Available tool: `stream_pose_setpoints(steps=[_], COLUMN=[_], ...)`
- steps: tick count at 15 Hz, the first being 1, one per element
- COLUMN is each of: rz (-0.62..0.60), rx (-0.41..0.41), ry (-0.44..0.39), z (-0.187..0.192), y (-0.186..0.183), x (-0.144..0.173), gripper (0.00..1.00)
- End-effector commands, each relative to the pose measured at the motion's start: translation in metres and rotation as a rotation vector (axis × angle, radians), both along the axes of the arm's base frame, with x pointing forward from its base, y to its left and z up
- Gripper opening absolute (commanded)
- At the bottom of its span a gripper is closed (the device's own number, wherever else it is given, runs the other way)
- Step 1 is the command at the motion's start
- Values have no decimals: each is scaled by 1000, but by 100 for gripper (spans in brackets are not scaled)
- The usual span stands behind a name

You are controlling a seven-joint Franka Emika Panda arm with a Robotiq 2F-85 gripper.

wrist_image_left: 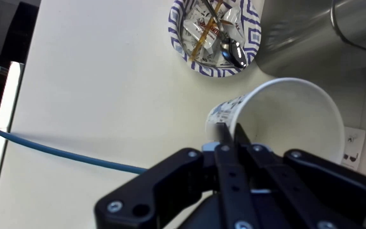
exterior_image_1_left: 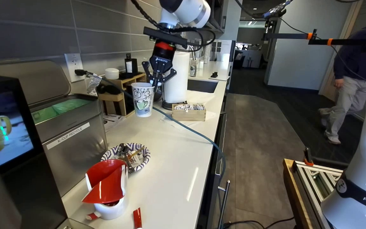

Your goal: Move the paper cup to the right

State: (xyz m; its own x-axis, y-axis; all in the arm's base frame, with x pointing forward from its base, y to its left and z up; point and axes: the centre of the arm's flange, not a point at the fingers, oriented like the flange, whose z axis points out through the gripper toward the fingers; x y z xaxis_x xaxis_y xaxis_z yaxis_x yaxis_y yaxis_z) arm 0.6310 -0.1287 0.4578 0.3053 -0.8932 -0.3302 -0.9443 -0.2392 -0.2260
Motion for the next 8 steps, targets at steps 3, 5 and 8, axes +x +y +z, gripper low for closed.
stream_pose_setpoints(steps=[3,5,8], rz=[-240,-316,-365], rx=[104,127,145], ry=[15,29,36], z=[4,1,-6], y=[-75,-106,-138], x=[-84,-97,-93], gripper=[1,1,1])
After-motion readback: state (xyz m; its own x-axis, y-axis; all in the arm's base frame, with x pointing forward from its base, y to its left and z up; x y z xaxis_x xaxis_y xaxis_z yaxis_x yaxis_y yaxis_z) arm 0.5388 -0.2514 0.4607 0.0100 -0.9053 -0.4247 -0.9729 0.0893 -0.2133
